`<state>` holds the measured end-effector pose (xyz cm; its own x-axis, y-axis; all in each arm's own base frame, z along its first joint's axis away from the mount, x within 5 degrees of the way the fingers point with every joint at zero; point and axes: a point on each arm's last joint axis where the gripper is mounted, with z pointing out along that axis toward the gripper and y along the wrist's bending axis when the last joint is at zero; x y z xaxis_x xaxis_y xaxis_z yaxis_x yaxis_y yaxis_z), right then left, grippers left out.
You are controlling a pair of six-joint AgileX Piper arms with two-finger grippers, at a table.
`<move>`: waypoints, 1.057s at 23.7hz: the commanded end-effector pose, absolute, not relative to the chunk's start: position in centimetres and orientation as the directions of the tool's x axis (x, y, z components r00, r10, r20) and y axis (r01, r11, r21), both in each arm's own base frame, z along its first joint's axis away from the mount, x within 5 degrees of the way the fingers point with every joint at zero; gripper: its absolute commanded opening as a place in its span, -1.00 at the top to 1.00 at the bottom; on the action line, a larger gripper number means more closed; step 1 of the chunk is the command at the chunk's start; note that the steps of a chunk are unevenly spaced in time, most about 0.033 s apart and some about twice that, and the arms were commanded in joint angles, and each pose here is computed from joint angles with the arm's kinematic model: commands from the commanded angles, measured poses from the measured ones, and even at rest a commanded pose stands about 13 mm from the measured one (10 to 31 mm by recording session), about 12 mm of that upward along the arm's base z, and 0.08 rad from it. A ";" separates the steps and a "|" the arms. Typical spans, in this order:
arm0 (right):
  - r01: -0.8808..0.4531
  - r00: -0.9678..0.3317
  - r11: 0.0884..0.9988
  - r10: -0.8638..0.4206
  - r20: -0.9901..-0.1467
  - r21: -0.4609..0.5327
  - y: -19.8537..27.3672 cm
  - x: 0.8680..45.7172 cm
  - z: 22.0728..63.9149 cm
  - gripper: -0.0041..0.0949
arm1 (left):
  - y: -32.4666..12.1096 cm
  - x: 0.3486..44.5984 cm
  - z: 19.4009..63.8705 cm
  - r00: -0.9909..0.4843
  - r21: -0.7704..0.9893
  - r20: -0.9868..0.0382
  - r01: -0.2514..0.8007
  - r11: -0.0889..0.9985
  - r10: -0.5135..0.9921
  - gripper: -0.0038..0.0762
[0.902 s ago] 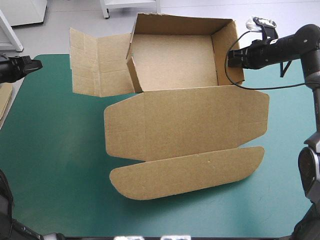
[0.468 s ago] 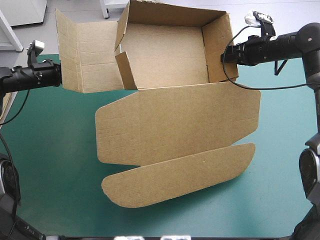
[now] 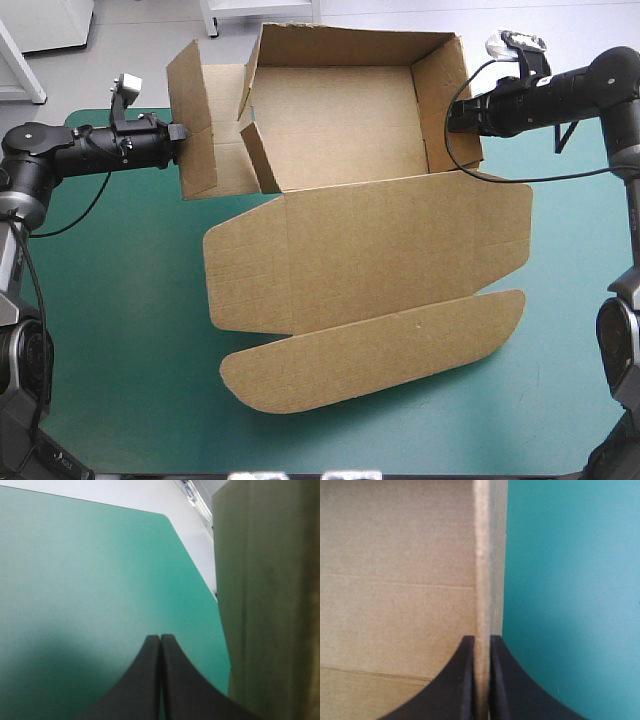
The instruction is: Fold the box
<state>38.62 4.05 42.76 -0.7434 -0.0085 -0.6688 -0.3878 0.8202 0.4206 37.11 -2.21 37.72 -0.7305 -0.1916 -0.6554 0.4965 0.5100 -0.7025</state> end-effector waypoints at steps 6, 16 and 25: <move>-0.406 -0.712 0.833 -0.030 -0.702 0.376 6.7 38.0 44.0 0.94 | -5.0 35.0 41.2 -0.718 -0.731 -0.669 0.588 0.348 -0.192 0.93; -0.421 -0.744 0.841 -0.105 -0.660 0.339 10.3 39.5 41.1 0.93 | -6.0 34.8 41.1 -0.766 -0.771 -0.617 0.541 0.336 -0.181 0.92; -0.402 -0.746 0.862 -0.113 -0.657 0.308 10.0 39.7 40.9 0.93 | -6.7 34.3 41.5 -0.779 -0.785 -0.601 0.533 0.316 -0.178 -0.12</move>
